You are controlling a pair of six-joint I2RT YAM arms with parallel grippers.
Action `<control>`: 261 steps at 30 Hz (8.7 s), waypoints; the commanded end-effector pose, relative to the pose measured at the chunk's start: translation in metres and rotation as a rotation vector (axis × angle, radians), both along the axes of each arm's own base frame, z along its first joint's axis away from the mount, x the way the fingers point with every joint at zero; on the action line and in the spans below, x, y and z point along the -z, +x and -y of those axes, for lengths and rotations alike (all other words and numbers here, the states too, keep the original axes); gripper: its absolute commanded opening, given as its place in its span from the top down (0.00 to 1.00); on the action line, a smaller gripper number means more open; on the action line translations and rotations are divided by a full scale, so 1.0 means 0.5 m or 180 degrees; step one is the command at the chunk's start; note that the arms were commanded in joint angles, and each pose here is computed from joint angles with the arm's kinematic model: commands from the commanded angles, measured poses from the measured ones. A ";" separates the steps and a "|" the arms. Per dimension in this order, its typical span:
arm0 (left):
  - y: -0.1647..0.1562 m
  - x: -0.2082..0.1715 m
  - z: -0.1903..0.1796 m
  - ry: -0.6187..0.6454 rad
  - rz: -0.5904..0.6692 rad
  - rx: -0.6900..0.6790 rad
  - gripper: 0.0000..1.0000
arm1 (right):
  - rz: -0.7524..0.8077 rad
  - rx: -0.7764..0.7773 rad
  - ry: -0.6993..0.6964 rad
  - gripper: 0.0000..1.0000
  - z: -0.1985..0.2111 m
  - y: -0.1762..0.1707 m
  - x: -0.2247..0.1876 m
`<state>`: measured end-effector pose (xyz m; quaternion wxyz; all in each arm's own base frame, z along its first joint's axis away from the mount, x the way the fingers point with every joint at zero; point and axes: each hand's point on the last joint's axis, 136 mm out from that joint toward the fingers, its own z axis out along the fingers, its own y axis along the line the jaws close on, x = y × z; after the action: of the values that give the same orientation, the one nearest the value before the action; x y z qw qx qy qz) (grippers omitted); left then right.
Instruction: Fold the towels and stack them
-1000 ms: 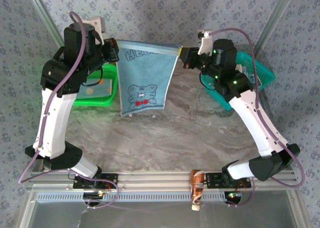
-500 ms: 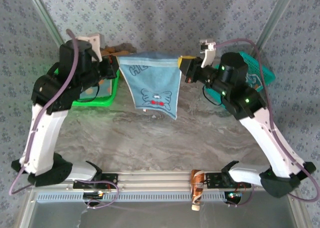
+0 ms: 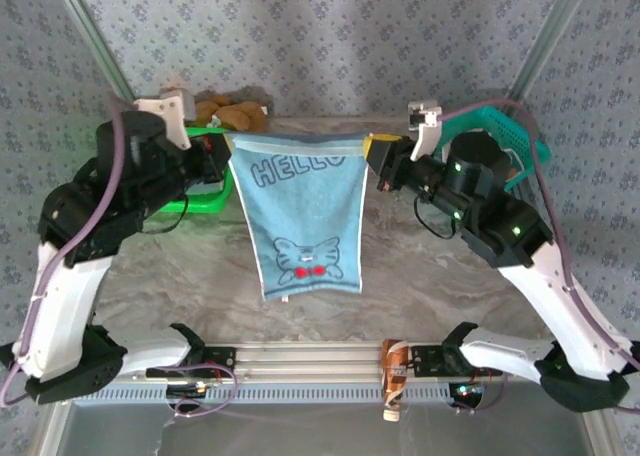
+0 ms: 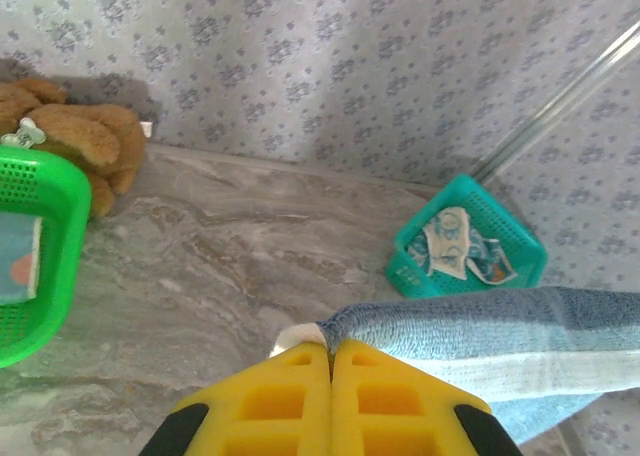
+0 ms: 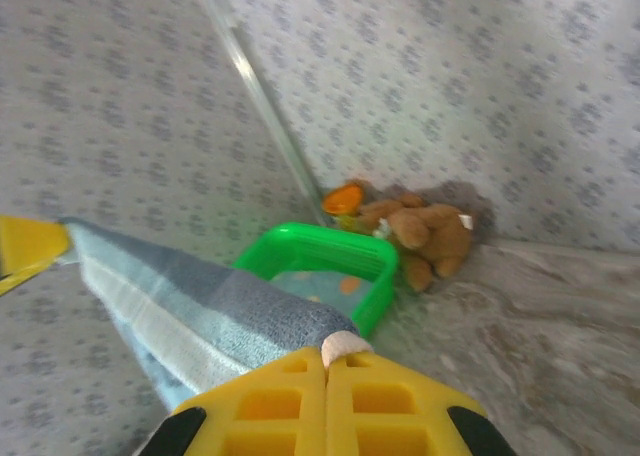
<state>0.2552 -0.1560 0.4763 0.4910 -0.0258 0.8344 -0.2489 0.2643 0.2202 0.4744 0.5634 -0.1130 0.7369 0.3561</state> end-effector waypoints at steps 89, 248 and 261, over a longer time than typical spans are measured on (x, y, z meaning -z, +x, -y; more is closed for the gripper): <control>0.005 0.899 0.086 0.0474 -0.3031 -0.0096 1.00 | -0.3054 0.0375 -0.1230 0.89 0.078 0.012 0.912; 0.260 0.849 0.089 0.0770 -0.2450 0.0312 1.00 | -0.2634 0.0240 -0.1479 1.00 0.037 0.282 0.835; 0.233 0.715 0.070 0.0660 -0.1982 0.0307 1.00 | -0.2143 0.0321 -0.1160 1.00 0.064 0.238 0.696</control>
<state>0.3858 -0.1953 0.1108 0.1955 -0.0192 0.9661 -0.1674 0.3986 0.1903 0.1282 0.2837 -0.0541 0.9359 0.2017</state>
